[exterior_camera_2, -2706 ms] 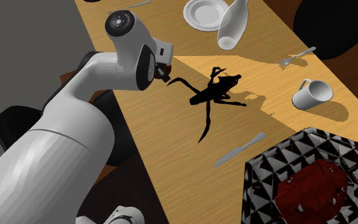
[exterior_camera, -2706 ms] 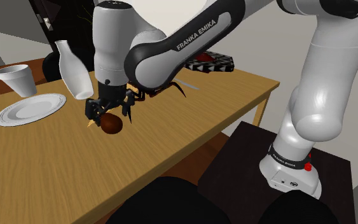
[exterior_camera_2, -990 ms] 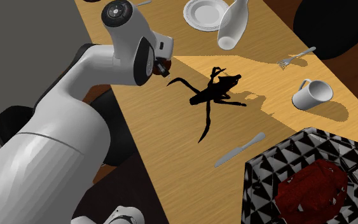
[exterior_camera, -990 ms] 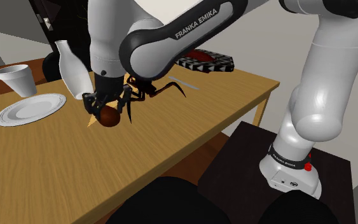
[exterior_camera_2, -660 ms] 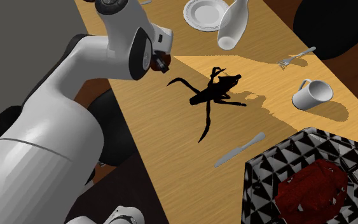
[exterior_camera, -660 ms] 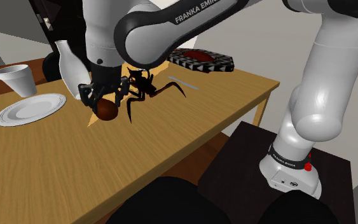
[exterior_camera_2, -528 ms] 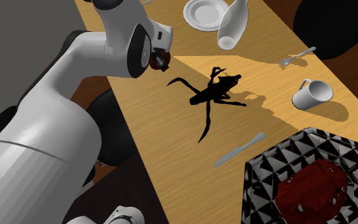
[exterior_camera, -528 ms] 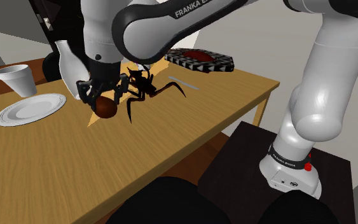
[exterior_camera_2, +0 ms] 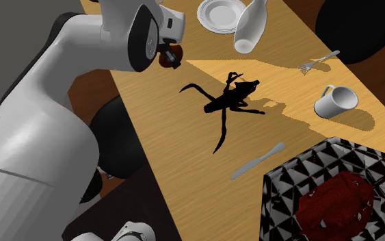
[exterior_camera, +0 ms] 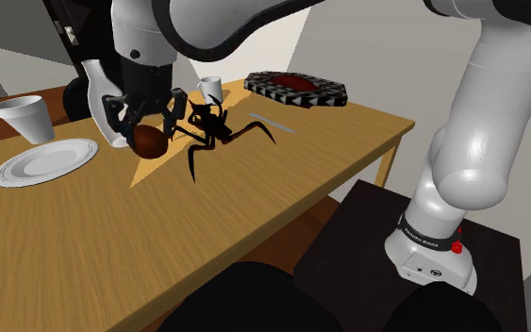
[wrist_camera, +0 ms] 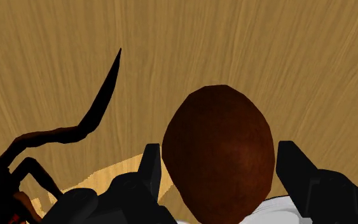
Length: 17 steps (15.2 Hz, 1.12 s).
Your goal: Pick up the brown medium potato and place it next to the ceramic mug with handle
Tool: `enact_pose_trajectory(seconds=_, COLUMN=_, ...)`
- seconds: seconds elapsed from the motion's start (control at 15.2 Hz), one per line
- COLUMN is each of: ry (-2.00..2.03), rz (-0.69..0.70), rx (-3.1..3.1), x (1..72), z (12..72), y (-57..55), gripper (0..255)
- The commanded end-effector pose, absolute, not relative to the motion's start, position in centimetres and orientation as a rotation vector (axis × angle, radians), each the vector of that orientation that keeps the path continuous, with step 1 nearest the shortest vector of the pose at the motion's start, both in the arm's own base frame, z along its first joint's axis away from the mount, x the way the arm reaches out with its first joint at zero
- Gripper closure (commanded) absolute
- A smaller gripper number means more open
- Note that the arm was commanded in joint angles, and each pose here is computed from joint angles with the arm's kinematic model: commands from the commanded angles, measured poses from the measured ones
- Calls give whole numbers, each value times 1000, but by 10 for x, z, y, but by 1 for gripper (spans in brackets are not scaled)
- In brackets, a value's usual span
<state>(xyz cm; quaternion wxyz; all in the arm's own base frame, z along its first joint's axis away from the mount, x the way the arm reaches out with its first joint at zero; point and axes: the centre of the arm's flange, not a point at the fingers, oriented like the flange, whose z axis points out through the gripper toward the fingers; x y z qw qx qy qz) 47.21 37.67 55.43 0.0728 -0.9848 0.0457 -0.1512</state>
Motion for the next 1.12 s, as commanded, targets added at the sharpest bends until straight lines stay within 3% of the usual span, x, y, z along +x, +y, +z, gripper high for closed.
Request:
enact_pose_trajectory(seconds=0.0, ry=137, rz=-454, rx=-2958, x=472, z=564, y=376, gripper=255)
enact_pose_trajectory(seconds=0.66, ry=137, rz=-454, rx=-2958, x=472, z=616, y=376, gripper=255)
enact_pose_trajectory(seconds=1.06, ry=137, rz=-454, rx=-2958, x=511, z=616, y=307, gripper=255)
